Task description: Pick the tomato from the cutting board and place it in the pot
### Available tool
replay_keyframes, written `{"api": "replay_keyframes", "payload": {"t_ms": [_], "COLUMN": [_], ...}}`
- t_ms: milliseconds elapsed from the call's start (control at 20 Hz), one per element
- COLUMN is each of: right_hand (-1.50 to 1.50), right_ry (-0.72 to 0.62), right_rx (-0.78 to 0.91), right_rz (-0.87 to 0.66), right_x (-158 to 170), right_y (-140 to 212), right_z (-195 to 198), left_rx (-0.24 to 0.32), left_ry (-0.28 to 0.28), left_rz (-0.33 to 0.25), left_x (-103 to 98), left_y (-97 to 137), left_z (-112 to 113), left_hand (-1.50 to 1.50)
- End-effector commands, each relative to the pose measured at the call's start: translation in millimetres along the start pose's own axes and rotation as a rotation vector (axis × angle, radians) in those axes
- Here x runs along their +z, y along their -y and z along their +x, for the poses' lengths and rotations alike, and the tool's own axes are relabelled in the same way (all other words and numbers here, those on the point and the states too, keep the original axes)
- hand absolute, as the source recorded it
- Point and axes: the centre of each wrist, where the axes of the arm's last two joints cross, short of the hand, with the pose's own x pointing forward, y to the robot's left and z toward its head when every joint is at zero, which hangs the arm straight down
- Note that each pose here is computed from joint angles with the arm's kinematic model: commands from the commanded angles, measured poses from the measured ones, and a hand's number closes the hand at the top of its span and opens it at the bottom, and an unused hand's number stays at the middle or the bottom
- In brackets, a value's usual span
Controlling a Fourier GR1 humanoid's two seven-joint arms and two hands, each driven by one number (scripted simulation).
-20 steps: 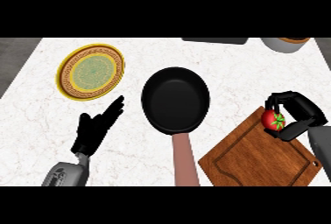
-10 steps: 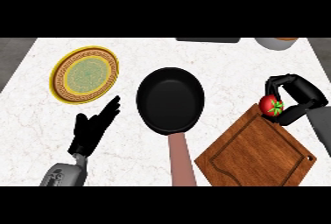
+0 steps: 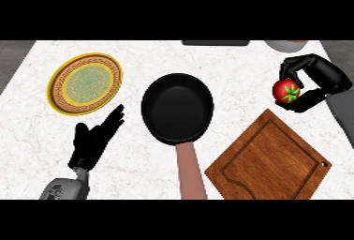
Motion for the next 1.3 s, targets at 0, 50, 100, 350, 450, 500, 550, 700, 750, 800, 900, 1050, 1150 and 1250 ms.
{"api": "replay_keyframes", "payload": {"t_ms": [0,50,100,350,450,500,550,700,750,800,900,1050,1150,1250], "right_hand": [1.50,1.50,1.50,1.50,1.50,1.50,1.50,1.50,1.50,1.50,1.50,1.50,1.50,1.50], "right_ry": [0.102,0.108,0.105,0.124,0.101,0.104,0.092,0.068,0.064,0.070,0.073,0.080,0.058,0.050], "right_rx": [0.012,0.015,0.037,0.105,0.132,0.158,0.192,0.227,0.243,0.276,0.298,0.382,0.529,0.675], "right_rz": [0.073,0.070,0.080,0.107,0.139,0.153,0.171,0.232,0.228,0.261,0.250,0.297,0.295,0.294], "right_x": [-29,-36,-52,-98,-116,-130,-143,-146,-155,-150,-178,-185,-184,-188], "right_y": [3,13,8,-4,-24,-27,-46,-67,-62,-70,-89,-114,-130,-135], "right_z": [21,30,43,80,101,116,115,130,138,128,155,162,154,162], "left_rx": [0.021,0.002,0.014,0.012,0.006,-0.015,0.011,0.000,-0.002,0.013,0.003,-0.002,-0.004,-0.005], "left_ry": [0.003,-0.001,0.012,-0.001,-0.014,-0.014,-0.023,-0.011,0.000,-0.019,0.002,0.003,0.008,0.005], "left_rz": [0.013,-0.001,0.032,0.030,0.012,0.016,0.009,0.025,0.013,0.009,0.028,-0.012,-0.008,0.007], "left_x": [1,2,-5,6,7,7,10,11,9,0,-4,1,1,5], "left_y": [-14,19,0,-12,-10,-7,-5,7,-10,9,22,-3,-4,-3], "left_z": [-11,5,-7,-19,-2,-13,-21,-9,-12,-11,-20,-11,5,10], "left_hand": [0.00,0.00,0.00,0.00,0.00,0.00,0.00,0.00,0.00,0.00,0.00,0.00,0.00,0.00]}}
